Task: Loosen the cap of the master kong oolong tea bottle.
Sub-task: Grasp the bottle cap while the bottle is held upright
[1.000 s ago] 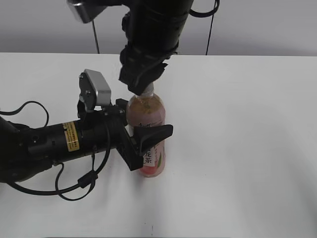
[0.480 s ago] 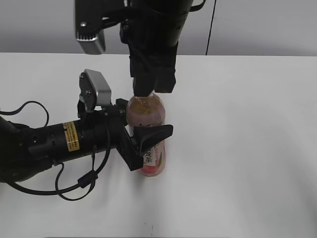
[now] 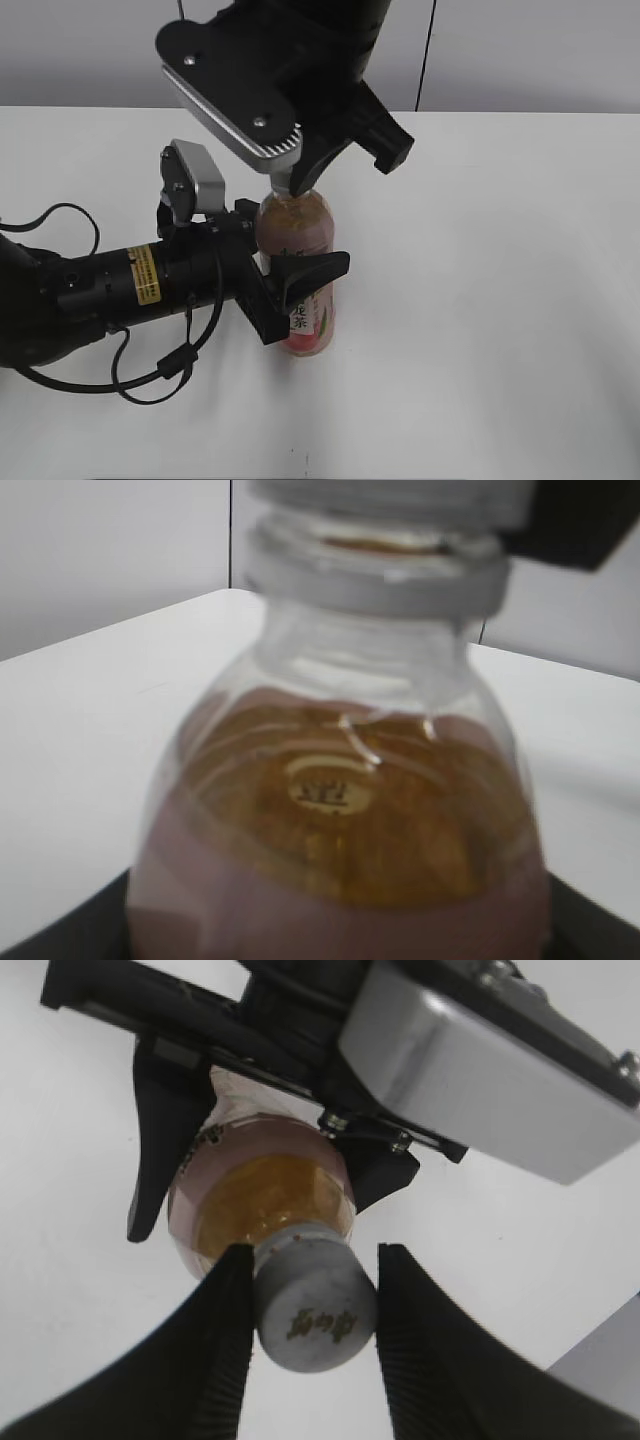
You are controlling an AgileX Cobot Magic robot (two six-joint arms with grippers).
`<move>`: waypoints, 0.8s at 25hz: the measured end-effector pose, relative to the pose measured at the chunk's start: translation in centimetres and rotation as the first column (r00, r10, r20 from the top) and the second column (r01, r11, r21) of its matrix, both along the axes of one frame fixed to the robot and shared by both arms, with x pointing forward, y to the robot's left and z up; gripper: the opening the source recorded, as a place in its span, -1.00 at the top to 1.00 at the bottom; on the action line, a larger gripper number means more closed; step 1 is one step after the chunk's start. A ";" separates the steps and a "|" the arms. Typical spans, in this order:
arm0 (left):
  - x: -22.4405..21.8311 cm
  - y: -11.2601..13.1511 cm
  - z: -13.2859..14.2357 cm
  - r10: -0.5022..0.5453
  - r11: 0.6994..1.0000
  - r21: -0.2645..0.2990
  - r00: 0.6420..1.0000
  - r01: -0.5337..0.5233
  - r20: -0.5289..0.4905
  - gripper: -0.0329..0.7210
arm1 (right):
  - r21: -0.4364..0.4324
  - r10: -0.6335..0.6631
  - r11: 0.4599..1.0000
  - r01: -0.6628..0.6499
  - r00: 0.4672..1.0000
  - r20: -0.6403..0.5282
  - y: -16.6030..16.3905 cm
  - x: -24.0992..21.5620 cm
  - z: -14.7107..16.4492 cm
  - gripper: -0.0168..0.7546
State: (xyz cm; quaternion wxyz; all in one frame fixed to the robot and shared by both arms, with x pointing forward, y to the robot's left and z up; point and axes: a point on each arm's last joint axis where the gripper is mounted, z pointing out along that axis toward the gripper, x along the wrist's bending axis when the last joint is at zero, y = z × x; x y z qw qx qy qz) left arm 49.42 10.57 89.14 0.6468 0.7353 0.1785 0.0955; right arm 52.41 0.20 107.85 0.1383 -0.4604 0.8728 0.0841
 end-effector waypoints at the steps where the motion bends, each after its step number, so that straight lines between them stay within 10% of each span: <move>1: 0.0 0.0 0.0 0.000 1.000 0.000 1.000 0.000 0.000 -0.26 | -0.012 0.041 0.999 -0.041 0.999 0.015 0.0 0.0 0.0 0.23; 13: 0.1 0.0 0.0 0.006 1.000 -0.003 1.000 -0.006 -0.006 -0.25 | -0.179 0.568 0.820 -0.544 0.811 0.138 -0.2 0.2 0.0 0.23; 20: 0.1 0.0 0.0 0.008 1.000 -0.003 1.000 -0.008 -0.009 -0.25 | -0.199 0.614 0.787 -0.584 0.776 0.148 -0.2 0.2 0.0 0.23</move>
